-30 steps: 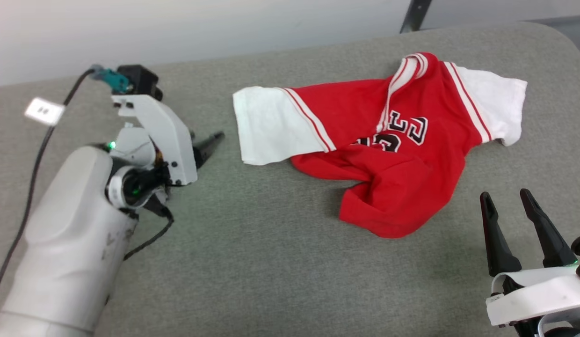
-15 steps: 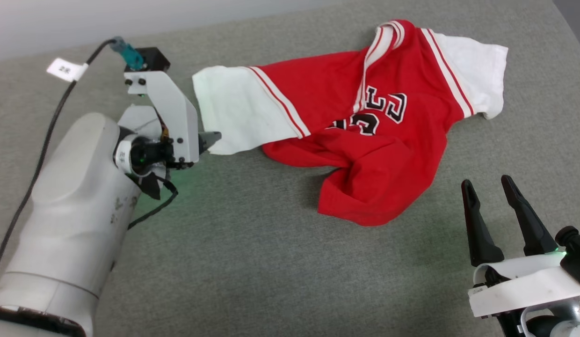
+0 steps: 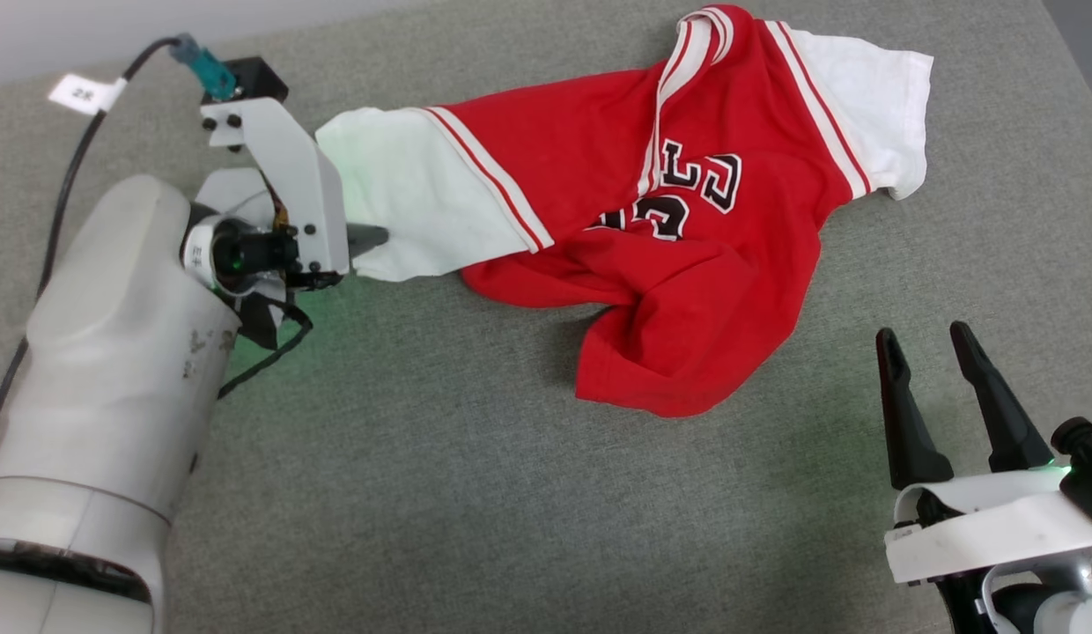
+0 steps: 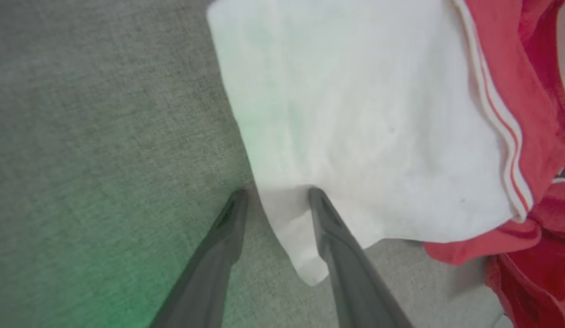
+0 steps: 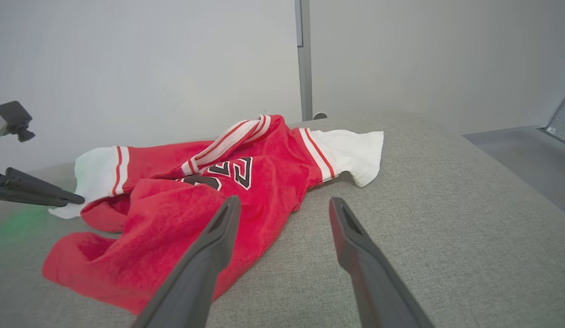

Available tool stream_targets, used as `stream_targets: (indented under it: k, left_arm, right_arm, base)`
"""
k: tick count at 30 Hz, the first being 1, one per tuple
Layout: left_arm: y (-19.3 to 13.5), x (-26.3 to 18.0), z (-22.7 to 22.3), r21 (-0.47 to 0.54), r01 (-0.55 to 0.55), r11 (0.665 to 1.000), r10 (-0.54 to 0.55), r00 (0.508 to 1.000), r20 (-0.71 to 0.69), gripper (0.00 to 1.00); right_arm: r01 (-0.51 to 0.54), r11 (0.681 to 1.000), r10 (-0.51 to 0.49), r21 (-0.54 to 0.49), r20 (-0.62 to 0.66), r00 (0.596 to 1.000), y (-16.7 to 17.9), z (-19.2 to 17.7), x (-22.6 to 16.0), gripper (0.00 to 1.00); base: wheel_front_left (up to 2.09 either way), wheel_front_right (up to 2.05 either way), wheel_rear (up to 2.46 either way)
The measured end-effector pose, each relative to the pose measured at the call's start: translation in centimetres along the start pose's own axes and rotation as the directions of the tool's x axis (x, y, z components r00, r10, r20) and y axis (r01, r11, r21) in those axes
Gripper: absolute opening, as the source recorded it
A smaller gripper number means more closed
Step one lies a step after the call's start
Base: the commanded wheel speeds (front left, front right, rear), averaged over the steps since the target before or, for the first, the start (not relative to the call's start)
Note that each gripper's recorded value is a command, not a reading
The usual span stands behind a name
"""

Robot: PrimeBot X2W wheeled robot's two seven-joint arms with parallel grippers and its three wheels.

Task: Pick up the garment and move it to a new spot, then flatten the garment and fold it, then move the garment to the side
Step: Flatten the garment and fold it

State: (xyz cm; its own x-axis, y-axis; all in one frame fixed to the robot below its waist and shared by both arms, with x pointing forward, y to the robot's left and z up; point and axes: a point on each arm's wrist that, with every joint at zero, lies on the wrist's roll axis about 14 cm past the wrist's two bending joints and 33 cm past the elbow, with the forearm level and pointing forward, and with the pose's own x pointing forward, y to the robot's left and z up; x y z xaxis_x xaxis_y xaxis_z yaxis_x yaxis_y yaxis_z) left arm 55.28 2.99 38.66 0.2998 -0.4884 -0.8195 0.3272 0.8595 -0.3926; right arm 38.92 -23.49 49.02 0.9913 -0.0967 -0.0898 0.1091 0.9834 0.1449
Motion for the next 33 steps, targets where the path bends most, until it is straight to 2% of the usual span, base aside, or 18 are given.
stream_targets:
  k: [1, 2, 9, 12, 15, 18, 23, 29, 33]
  left_arm:
    - [0.0, 0.0, -0.2, 0.01, -0.003, 1.0, 0.003, 1.0, -0.014, 0.07]
    - [-0.1, 0.1, -0.4, 0.012, 0.002, 1.0, -0.002, 1.0, -0.027, 0.0]
    - [-0.8, 0.4, -0.8, 0.018, 0.023, 1.0, -0.022, 0.999, -0.036, 0.0]
    - [-0.7, 0.3, -0.7, 0.027, 0.018, 0.999, -0.017, 0.999, -0.028, 0.0]
    - [-0.7, 0.3, -0.7, 0.033, 0.02, 0.999, -0.019, 1.0, -0.025, 0.0]
    - [-0.9, 0.3, -0.7, 0.039, 0.025, 0.999, -0.024, 0.999, -0.022, 0.0]
    - [-1.0, 0.2, -0.6, 0.054, 0.033, 0.998, -0.032, 0.999, -0.016, 0.0]
    - [-1.0, 0.1, -0.6, 0.07, 0.051, 0.996, -0.049, 0.999, -0.022, 0.0]
    - [-0.7, 0.3, -0.5, 0.075, 0.066, 0.995, -0.064, 0.997, -0.03, 0.0]
  right_arm:
    - [0.0, 1.0, 0.0, 0.0, 0.003, 1.0, 0.0, 0.1, 0.1, 1.0]
    - [-0.002, 1.0, 0.002, -0.001, 0.007, 1.0, 0.0, 0.2, 0.2, 1.0]
    - [-0.026, 1.0, 0.026, -0.002, -0.014, 1.0, 0.4, 0.2, 1.3, 1.0]
    - [-0.071, 0.996, 0.066, -0.053, -0.095, 0.993, 0.2, -0.2, 3.0, 1.0]
    - [-0.12, 0.99, 0.098, -0.076, -0.244, 0.965, -0.2, -1.5, 5.2, 1.0]
    - [-0.131, 0.978, 0.066, -0.164, -0.352, 0.934, -2.3, -1.4, 7.9, 1.0]
    - [-0.098, 0.976, -0.006, -0.195, -0.475, 0.88, -4.9, -1.4, 11.8, 1.0]
    - [0.058, 0.989, -0.119, -0.135, -0.504, 0.855, -9.1, -0.6, 15.8, 1.0]
    - [0.136, 0.978, -0.199, -0.156, -0.536, 0.821, -11.0, -1.4, 17.7, 1.0]
  base:
    - [0.0, 0.0, 0.0]
    - [0.0, 0.0, 0.0]
    - [0.0, 0.0, 0.0]
    - [0.0, 0.0, 0.0]
    - [0.0, 0.0, 0.0]
    - [0.0, 0.0, 0.0]
    - [0.0, 0.0, 0.0]
    - [0.0, 0.0, 0.0]
    - [0.0, 0.0, 0.0]
